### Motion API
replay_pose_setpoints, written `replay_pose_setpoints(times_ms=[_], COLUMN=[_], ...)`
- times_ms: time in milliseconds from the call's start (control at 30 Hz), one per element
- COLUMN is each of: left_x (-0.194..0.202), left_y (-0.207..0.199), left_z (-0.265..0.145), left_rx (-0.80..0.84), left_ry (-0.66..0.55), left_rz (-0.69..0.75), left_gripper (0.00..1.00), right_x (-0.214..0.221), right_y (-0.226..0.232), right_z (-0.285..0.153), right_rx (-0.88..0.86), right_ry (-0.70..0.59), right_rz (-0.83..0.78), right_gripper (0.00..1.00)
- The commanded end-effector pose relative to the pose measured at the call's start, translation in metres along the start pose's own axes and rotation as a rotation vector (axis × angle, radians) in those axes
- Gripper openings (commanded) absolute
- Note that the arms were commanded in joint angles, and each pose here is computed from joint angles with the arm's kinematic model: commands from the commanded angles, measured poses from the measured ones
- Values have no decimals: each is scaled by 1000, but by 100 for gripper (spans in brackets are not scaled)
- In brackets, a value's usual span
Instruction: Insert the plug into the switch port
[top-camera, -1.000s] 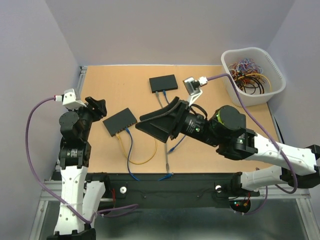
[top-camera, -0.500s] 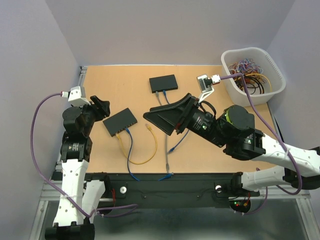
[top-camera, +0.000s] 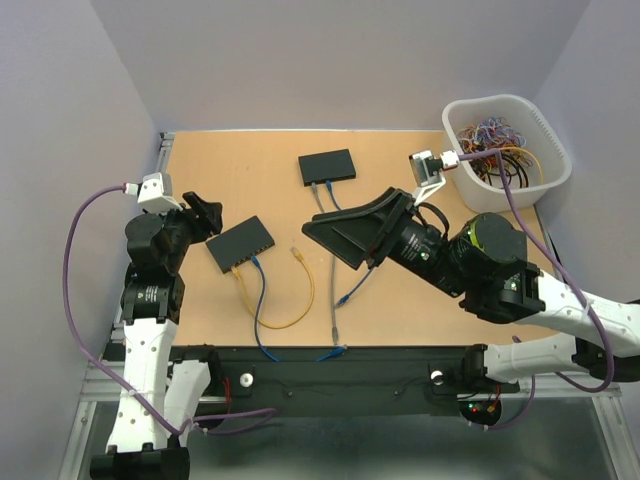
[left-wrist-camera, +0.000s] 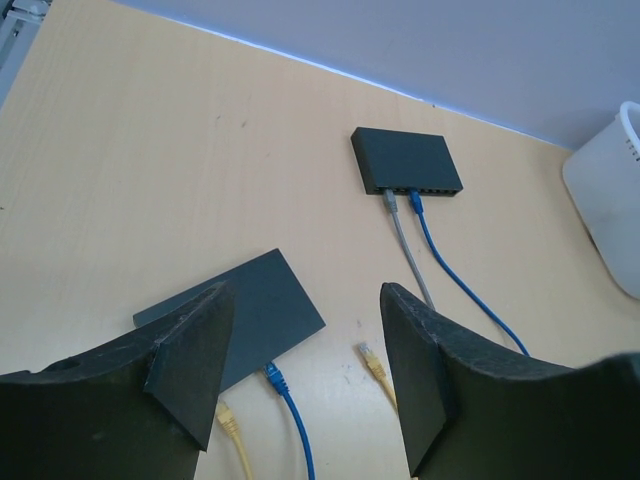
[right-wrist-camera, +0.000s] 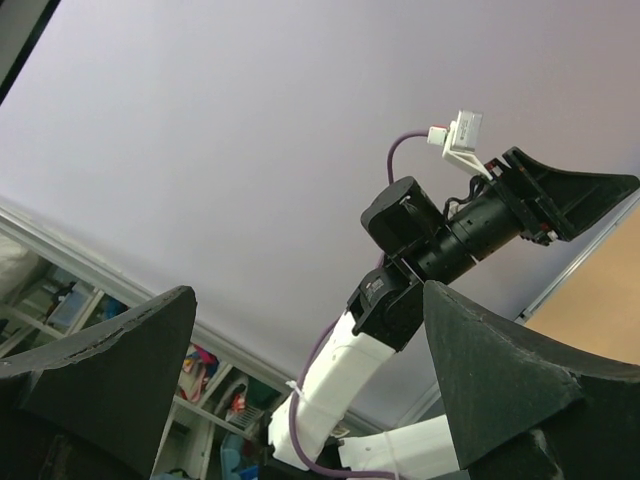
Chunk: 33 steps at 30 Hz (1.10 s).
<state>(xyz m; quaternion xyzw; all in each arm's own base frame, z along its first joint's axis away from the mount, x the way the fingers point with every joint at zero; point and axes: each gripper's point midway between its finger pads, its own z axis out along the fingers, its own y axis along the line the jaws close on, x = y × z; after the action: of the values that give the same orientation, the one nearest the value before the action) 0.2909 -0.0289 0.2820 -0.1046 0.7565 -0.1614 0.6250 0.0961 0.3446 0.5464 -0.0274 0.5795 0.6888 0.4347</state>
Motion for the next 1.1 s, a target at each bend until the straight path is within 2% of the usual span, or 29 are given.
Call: replay_pose_setpoints(times_ms=[0, 200, 400, 1067], left_x=[-12, -1, 20, 19], left_y=[-8, -5, -3, -5], left_z=[-1, 4, 19, 16], left_rx=[36, 30, 41, 58], left_ry=[-47, -16, 84, 76], left_rz=[8, -12, -31, -21], left_gripper=[71, 73, 73, 73], right_x=[-4, -13, -17, -20], right_y=[8, 12, 5, 5], right_z=[1, -8, -13, -23], right_rx=[-33, -41, -17, -24], right_ry=[-14, -35, -58, -62], right_rz=[26, 39, 53, 56], right_gripper=[100, 100, 100, 100])
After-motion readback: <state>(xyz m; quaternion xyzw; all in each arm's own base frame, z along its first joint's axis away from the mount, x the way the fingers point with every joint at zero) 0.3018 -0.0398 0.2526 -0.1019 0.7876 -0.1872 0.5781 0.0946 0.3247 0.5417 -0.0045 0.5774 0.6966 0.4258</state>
